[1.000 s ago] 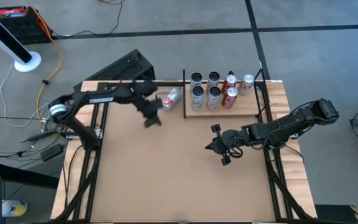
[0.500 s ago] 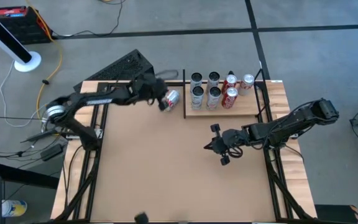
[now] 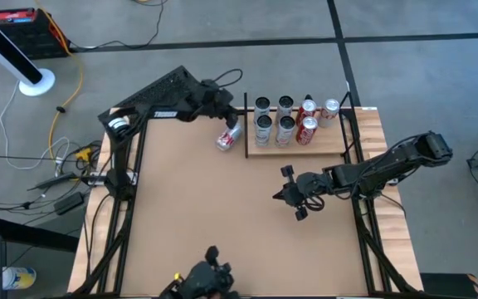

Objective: Place canned beverage on shelf
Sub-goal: Put the silver and red soda can on the shelf

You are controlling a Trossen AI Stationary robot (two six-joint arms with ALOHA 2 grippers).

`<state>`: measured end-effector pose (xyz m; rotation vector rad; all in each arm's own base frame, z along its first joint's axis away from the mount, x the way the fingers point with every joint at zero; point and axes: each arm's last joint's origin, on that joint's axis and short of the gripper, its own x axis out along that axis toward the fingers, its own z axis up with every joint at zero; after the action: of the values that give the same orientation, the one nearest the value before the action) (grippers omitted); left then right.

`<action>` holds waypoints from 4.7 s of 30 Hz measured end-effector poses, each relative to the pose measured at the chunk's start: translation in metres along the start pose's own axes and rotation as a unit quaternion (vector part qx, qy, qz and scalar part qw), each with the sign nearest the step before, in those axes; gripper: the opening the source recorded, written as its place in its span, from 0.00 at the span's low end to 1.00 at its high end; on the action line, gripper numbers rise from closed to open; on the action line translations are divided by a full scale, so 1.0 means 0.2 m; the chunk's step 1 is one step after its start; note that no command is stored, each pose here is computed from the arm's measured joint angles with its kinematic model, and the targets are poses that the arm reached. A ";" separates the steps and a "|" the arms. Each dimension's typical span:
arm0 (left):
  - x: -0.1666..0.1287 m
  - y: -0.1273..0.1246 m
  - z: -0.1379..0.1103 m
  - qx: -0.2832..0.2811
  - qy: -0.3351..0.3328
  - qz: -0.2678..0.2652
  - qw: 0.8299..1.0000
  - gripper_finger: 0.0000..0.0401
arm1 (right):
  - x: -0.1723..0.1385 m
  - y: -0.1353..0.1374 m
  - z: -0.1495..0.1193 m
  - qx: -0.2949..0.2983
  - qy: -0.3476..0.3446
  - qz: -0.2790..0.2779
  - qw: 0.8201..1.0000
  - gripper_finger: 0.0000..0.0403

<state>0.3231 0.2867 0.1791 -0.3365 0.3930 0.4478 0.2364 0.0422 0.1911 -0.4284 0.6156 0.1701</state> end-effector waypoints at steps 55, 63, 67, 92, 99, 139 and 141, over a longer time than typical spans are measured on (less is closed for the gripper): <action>-1.38 -1.22 -0.42 -0.103 0.447 -0.243 0.855 0.00 | -0.01 0.08 0.03 0.018 -0.016 0.036 0.999 0.06; -1.51 -1.61 -0.67 -0.180 0.466 -0.270 0.823 0.00 | -0.01 0.04 0.03 -0.036 -0.023 0.020 0.999 0.06; -1.52 -1.70 -0.84 -0.196 0.553 -0.213 0.781 0.00 | 0.00 0.01 0.03 -0.056 -0.022 0.010 0.998 0.06; -1.61 -1.65 -1.14 -0.172 0.767 0.074 0.613 0.00 | -0.01 -0.14 0.06 -0.130 -0.054 -0.004 0.990 0.06; -1.57 -1.65 -1.20 -0.132 0.771 0.076 0.618 0.00 | -0.01 -0.15 0.07 -0.128 -0.059 -0.010 0.990 0.06; -1.46 -1.09 -0.36 0.127 0.056 0.225 0.964 0.00 | 0.59 -0.38 0.58 0.021 -0.048 0.039 0.998 0.06; -1.49 -0.99 -0.36 0.069 0.019 0.214 0.974 0.00 | 0.70 -0.47 0.65 0.024 -0.041 0.016 0.999 0.06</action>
<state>0.1504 -0.0151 0.2899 -0.1232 0.5342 0.8314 0.4434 0.0174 0.2353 -0.3647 0.5456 0.2017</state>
